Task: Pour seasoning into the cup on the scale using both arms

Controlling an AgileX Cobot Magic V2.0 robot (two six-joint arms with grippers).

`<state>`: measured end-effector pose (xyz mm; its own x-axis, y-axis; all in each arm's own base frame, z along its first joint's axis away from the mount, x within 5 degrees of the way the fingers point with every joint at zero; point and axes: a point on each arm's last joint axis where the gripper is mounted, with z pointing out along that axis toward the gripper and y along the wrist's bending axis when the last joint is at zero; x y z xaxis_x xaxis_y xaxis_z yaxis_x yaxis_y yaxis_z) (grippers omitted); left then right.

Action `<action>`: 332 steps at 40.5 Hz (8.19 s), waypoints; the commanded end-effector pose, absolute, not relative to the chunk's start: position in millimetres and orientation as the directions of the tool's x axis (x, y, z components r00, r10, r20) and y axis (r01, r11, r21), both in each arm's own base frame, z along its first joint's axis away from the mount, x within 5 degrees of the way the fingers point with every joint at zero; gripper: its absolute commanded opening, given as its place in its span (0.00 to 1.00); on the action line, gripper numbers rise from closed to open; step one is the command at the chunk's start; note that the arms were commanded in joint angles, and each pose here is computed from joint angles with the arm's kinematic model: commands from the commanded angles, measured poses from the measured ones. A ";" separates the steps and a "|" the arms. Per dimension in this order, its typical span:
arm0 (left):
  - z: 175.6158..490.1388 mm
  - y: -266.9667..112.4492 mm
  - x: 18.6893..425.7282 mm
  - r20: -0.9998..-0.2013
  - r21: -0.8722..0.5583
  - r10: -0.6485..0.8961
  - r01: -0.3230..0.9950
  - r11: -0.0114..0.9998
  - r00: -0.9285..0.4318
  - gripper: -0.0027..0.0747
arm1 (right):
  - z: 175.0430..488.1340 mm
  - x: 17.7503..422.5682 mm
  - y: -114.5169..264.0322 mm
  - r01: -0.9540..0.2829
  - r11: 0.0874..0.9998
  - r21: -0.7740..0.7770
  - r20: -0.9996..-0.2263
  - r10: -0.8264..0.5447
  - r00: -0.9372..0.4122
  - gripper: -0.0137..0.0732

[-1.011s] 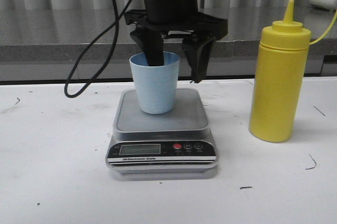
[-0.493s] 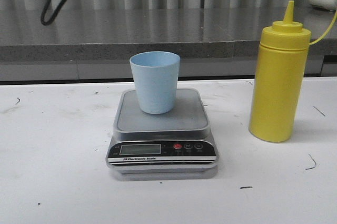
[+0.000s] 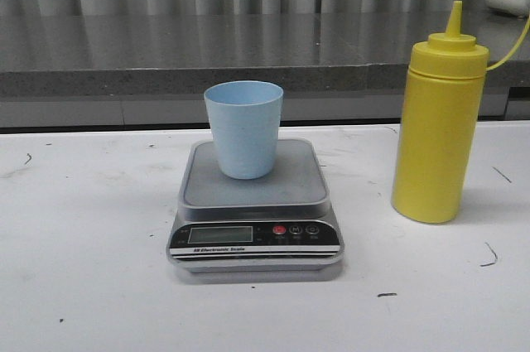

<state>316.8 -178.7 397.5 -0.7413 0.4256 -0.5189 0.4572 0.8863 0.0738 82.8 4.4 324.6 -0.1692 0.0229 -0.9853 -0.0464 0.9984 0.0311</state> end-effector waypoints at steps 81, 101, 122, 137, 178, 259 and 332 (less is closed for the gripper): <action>296.9 -2.4 36.5 -0.991 -0.049 -0.060 0.096 0.994 0.120 0.01 | 326.8 155.4 9.7 -0.053 0.995 0.086 -0.990 0.080 -0.118 0.84; 296.9 -2.4 36.5 -0.991 -0.049 -0.060 0.096 0.994 0.120 0.01 | 264.4 202.2 65.4 -0.277 0.958 0.076 -0.973 0.010 -0.231 0.84; 296.9 -2.4 36.5 -0.991 -0.049 -0.060 0.096 0.994 0.120 0.01 | 189.5 213.0 70.3 -0.263 0.963 0.065 -0.977 0.008 -0.212 0.84; 296.9 -2.4 36.5 -0.991 -0.049 -0.060 0.096 0.994 0.120 0.01 | 150.7 234.7 76.0 -0.242 0.956 0.169 -0.983 0.146 -0.109 0.84; 296.9 -2.4 36.5 -0.991 -0.050 -0.062 0.096 0.994 0.120 0.01 | 148.6 273.6 83.9 -0.190 0.960 0.205 -0.979 0.196 -0.064 0.84; 296.9 -2.4 36.5 -0.991 -0.050 -0.062 0.096 0.994 0.120 0.01 | 238.9 282.1 97.9 -0.330 0.891 -0.313 -0.941 -0.338 -0.022 0.25; 296.9 -2.4 36.5 -0.991 -0.050 -0.062 0.096 0.994 0.120 0.01 | 284.6 360.1 121.5 -0.558 0.534 -0.635 -0.552 -0.819 -0.155 0.25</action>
